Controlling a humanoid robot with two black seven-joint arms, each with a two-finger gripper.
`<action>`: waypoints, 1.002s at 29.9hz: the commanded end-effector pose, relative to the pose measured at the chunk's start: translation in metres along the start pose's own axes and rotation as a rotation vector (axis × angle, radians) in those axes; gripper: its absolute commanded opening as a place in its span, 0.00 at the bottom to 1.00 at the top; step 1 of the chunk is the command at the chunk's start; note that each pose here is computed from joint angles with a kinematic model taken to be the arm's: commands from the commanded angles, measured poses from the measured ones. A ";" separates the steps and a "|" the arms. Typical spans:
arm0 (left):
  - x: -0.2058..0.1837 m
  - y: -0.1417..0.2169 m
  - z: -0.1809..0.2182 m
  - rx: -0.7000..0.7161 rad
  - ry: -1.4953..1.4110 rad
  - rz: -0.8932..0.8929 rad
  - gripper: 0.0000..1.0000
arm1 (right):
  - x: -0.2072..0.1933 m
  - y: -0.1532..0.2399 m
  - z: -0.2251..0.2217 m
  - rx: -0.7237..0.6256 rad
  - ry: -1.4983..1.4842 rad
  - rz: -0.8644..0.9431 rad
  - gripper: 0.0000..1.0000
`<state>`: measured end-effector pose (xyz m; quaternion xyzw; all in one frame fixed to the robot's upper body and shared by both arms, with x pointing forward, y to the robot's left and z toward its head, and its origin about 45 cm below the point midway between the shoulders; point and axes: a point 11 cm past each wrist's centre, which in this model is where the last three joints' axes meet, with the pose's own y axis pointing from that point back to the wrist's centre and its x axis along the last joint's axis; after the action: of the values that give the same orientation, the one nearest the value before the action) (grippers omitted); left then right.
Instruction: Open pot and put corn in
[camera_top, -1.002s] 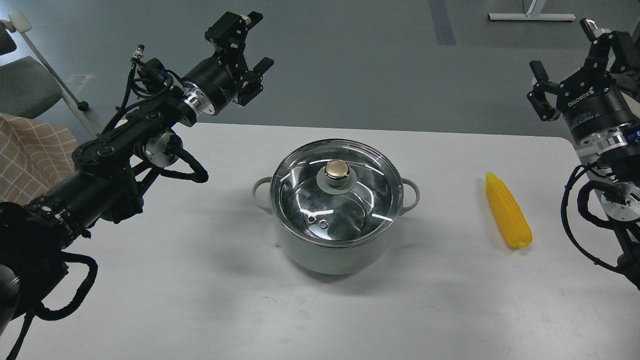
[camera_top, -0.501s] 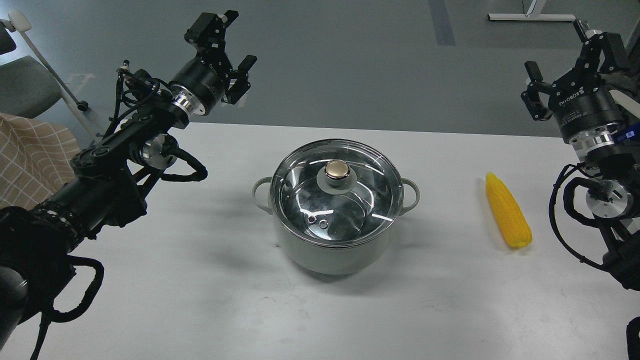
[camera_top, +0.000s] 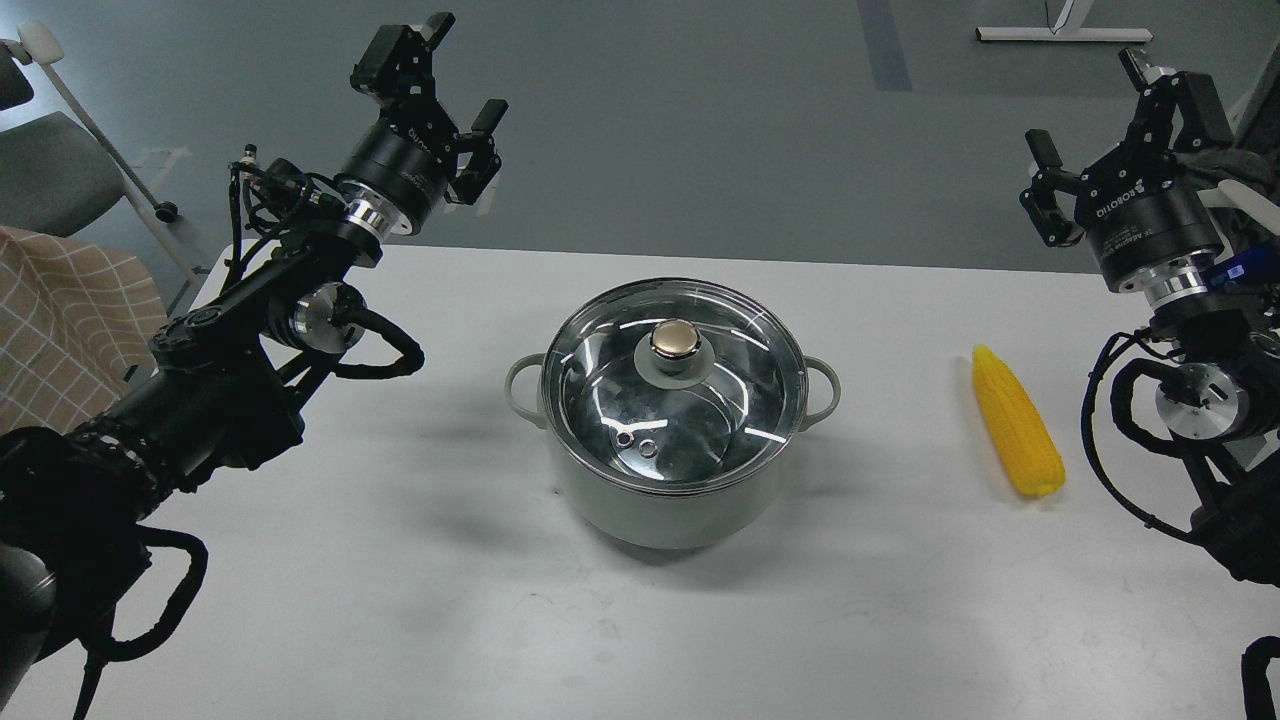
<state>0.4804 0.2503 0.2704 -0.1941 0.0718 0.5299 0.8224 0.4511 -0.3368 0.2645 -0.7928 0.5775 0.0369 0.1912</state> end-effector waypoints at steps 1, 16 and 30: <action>-0.009 -0.002 0.001 -0.005 0.014 -0.033 0.98 | 0.000 0.000 -0.001 0.000 0.002 -0.005 1.00; -0.008 0.034 0.000 0.035 -0.006 -0.082 0.98 | 0.001 0.005 -0.006 -0.011 -0.002 -0.067 1.00; -0.002 0.043 -0.007 0.105 -0.141 -0.075 0.98 | 0.004 0.009 -0.004 -0.019 0.001 -0.063 1.00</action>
<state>0.4419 0.2596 0.2481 -0.1247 0.0516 0.5130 0.8477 0.4436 -0.3437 0.2641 -0.8126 0.5518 0.0366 0.1837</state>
